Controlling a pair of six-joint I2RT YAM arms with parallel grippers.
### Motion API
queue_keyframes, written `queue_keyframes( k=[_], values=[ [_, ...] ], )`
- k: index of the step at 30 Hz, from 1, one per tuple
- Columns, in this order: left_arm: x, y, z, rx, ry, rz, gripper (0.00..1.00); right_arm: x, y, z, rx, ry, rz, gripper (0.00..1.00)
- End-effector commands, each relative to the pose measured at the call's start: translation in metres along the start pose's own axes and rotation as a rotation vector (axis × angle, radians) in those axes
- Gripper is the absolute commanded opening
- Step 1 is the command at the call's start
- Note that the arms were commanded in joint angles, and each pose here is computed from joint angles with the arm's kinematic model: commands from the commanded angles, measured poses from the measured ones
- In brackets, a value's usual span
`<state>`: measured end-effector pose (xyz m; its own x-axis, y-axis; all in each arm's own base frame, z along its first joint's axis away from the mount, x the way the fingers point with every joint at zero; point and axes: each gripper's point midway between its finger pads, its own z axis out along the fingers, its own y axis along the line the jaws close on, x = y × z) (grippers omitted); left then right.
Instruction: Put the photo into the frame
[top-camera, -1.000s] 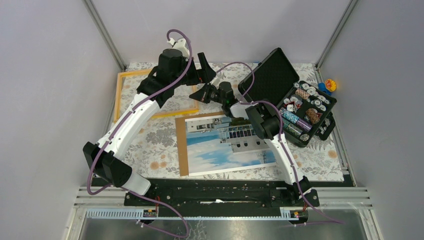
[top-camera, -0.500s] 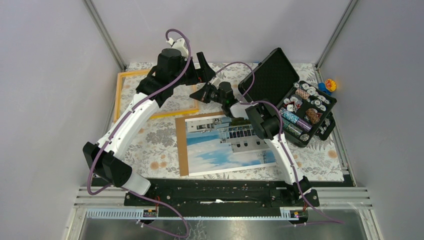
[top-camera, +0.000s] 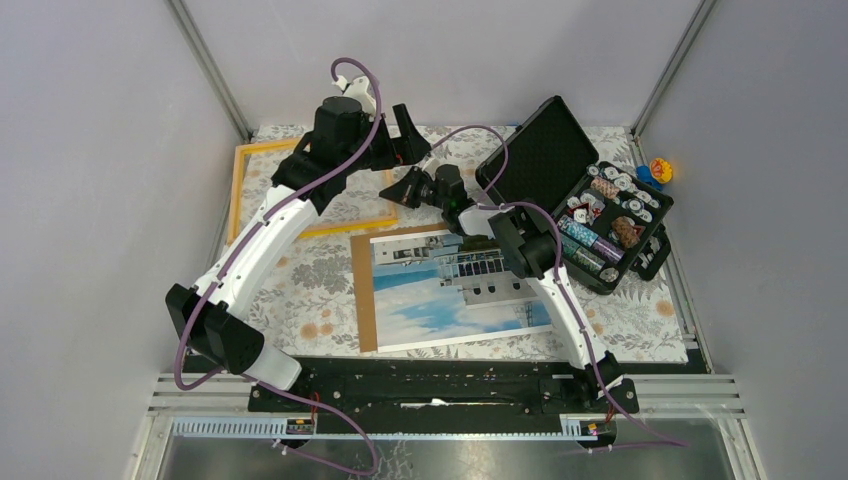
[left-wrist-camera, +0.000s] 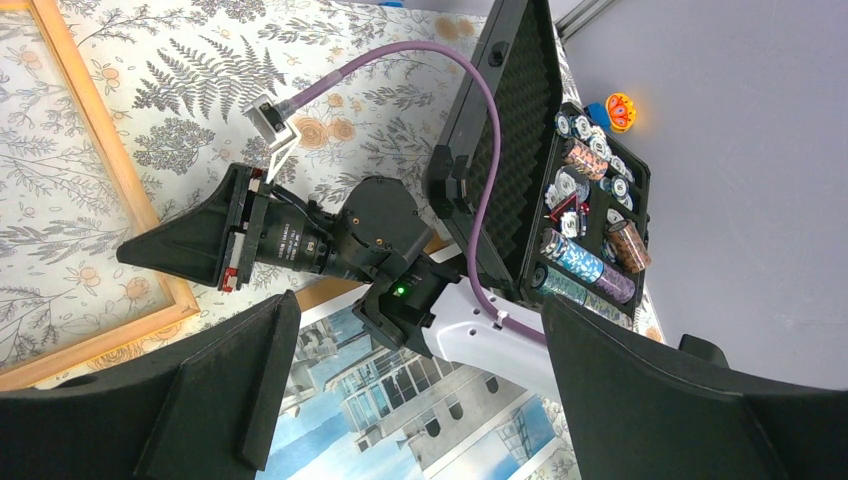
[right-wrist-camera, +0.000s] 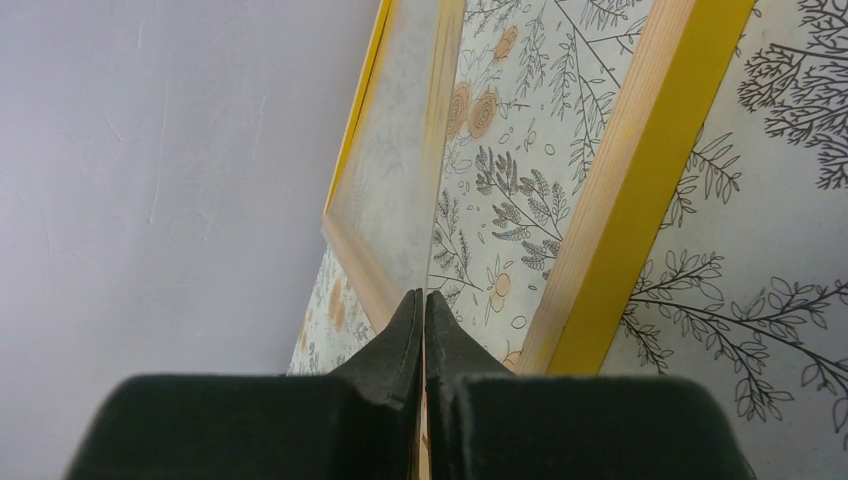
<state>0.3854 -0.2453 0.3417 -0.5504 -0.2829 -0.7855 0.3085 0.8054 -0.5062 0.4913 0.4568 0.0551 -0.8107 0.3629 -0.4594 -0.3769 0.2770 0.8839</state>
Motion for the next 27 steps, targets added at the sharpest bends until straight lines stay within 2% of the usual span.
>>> queue_keyframes(
  k=[1, 15, 27],
  values=[
    [-0.012, -0.006, -0.001, 0.035, -0.046, -0.008, 0.99, -0.012, 0.017, 0.007, -0.042, -0.024, -0.026, 0.00],
    [-0.014, -0.003, -0.002, 0.034, -0.047, -0.016, 0.99, -0.013, 0.003, 0.017, 0.020, 0.012, 0.022, 0.00],
    [-0.015, -0.003, -0.003, 0.042, -0.043, -0.026, 0.99, -0.027, -0.002, 0.018, 0.050, -0.034, 0.083, 0.00]
  ],
)
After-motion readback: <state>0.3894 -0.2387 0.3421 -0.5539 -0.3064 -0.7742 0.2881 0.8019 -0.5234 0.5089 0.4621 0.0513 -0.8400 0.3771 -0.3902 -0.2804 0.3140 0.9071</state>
